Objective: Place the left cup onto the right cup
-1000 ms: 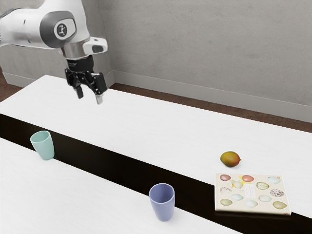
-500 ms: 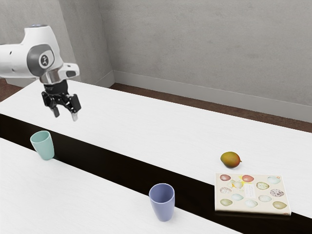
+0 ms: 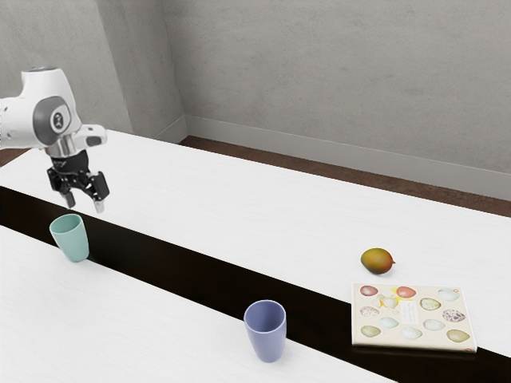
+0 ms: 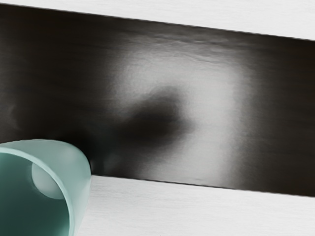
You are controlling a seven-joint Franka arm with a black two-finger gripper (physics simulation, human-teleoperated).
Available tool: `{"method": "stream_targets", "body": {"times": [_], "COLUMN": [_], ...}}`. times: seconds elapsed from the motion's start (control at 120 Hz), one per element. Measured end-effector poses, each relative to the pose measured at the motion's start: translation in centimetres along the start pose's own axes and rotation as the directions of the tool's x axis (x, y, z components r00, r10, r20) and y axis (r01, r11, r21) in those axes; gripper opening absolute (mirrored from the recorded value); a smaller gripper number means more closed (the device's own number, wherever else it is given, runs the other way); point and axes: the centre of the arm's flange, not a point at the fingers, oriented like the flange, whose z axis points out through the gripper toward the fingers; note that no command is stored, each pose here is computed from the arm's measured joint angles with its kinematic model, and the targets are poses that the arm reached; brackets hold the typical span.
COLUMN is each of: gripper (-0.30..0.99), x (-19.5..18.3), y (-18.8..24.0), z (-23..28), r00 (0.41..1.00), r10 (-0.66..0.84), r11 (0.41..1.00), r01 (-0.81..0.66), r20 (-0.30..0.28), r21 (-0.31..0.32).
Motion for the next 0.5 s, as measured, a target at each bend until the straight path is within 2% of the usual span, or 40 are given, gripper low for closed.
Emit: {"method": "stream_targets", "body": {"times": [0.092, 0.2, 0.5], "gripper": [0.65, 0.66, 0.66], "x": [0.4, 0.7, -1.4], "y": [-0.2, -1.0, -1.5], "z": [1.4, 2.3, 3.6], "r00": [1.0, 0.999, 0.995], "r10": [0.019, 0.043, 0.094], "r11": [1.0, 0.999, 0.996], "r01": [-0.019, -0.043, -0.094], "r20": [0.014, 0.002, -0.015], "r21": [-0.003, 0.0, -0.002]}}
